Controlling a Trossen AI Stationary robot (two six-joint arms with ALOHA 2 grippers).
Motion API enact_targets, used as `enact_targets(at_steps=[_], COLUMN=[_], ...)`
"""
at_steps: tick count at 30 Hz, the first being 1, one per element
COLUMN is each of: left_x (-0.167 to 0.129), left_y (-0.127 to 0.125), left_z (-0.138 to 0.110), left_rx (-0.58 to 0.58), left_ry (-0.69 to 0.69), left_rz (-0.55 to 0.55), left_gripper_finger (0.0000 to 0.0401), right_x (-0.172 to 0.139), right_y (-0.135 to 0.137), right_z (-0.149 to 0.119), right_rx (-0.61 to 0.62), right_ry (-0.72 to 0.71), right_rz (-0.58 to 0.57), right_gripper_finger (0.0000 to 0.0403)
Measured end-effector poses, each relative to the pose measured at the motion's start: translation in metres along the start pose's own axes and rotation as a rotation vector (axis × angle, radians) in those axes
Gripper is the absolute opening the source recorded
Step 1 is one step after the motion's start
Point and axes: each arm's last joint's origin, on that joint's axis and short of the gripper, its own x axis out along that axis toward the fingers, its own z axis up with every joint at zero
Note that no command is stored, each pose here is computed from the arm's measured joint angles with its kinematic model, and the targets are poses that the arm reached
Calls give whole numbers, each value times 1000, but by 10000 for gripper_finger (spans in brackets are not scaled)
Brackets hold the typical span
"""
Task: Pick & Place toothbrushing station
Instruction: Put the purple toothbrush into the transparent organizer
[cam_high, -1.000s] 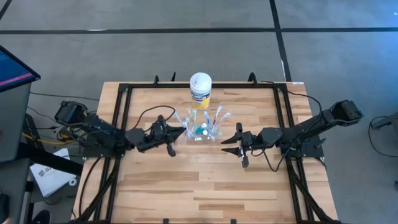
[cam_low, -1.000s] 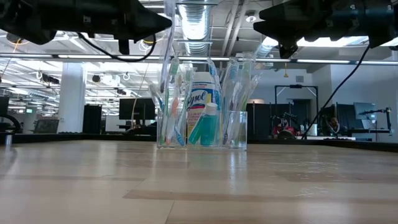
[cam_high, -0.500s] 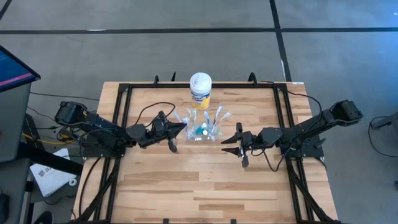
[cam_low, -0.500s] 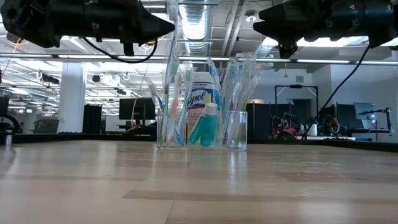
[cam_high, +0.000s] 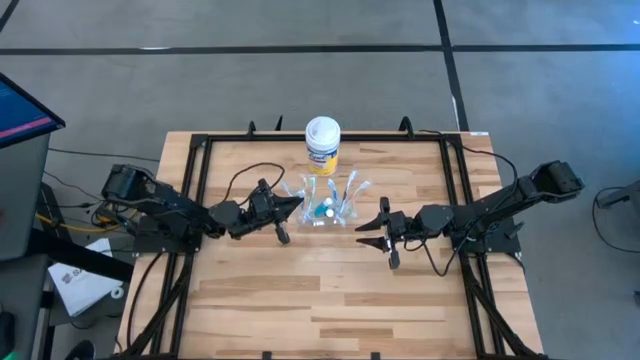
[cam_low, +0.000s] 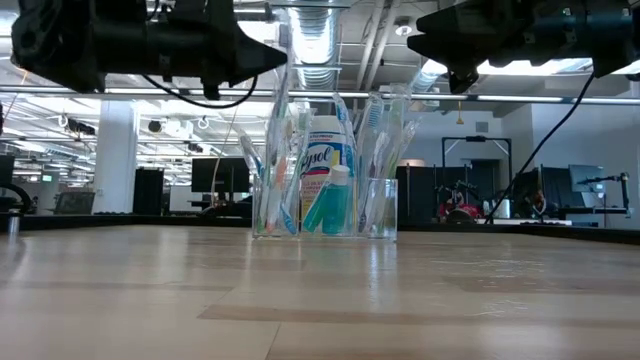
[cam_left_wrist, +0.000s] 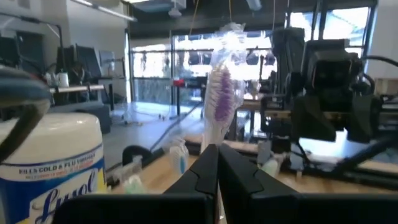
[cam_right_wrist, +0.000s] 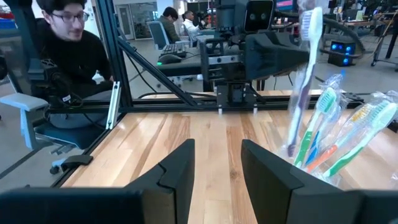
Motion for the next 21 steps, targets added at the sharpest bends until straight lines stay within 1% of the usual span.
enact_targets(at_steps=[4, 8, 10, 14, 21], left_x=[3, 5, 5, 6, 6], left_y=[0, 1, 2, 2, 1], left_z=[-7, -17, -22, -28, -39], left_rx=[16, 34, 34, 40, 18], left_ry=[-16, 14, 33, 50, 78], left_rz=[9, 17, 38, 58, 84], left_gripper_finger=[0, 0, 0, 0, 0], right_x=[0, 0, 0, 0, 0], right_y=[0, 0, 0, 0, 0], right_z=[0, 0, 0, 0, 0], right_rx=[0, 0, 0, 0, 0], right_ry=[0, 0, 0, 0, 1], right_rz=[0, 0, 1, 0, 0], right_gripper_finger=[122, 122, 122, 122, 122])
